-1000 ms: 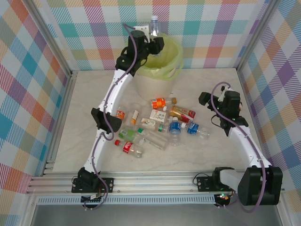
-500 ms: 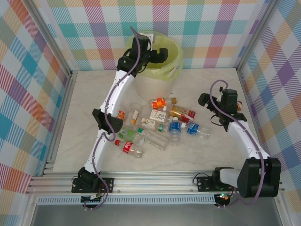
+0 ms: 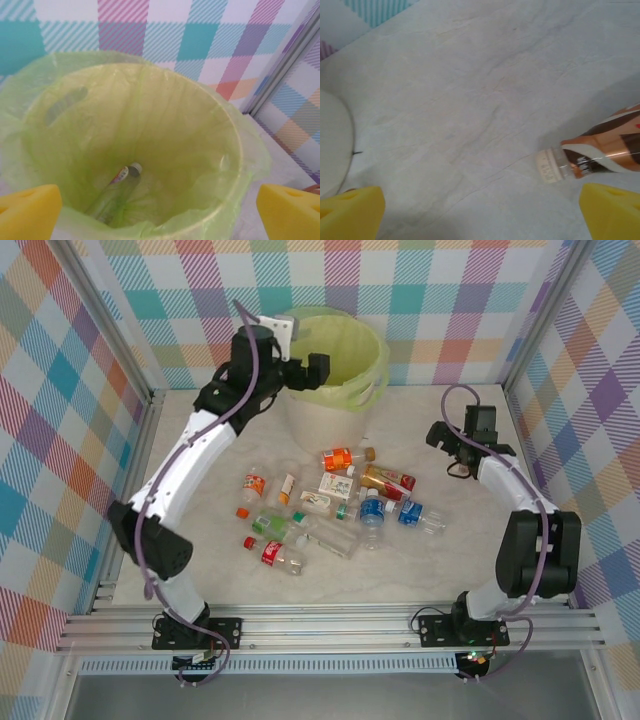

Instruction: Put the plastic bottles in the bin

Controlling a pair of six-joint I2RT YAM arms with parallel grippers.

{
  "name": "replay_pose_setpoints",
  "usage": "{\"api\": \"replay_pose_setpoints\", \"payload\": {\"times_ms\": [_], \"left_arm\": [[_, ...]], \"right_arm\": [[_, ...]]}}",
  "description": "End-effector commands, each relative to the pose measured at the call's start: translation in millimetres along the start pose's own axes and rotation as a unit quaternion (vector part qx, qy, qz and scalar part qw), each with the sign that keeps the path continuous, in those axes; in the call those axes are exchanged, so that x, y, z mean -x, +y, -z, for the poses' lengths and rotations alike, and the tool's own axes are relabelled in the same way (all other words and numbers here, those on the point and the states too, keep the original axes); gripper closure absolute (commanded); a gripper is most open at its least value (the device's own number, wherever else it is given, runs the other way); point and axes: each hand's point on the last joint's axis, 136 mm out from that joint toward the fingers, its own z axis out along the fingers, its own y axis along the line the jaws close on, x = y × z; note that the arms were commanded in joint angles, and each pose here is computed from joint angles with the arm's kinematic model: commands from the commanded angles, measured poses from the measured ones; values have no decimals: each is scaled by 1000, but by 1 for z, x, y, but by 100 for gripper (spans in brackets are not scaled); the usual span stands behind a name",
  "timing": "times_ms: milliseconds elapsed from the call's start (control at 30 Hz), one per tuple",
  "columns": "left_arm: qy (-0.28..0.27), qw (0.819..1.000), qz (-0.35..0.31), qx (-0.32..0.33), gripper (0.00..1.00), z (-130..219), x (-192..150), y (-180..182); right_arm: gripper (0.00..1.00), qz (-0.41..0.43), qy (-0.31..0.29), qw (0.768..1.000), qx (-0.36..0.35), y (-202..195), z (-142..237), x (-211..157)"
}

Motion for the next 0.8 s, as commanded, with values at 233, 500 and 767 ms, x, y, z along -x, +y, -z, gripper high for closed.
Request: {"api": "replay_pose_setpoints", "payload": {"times_ms": [233, 500, 767], "left_arm": [[-189, 978, 72, 58, 0, 65, 32, 29], [-183, 963, 156, 123, 0, 106, -41, 70], [-212, 918, 256, 217, 0, 189, -125, 129]], "right_arm": [[0, -119, 57, 983, -125, -83, -29, 0], [0, -208, 113, 952, -195, -110, -62, 3], [0, -276, 112, 931, -209, -118, -85, 9]]}}
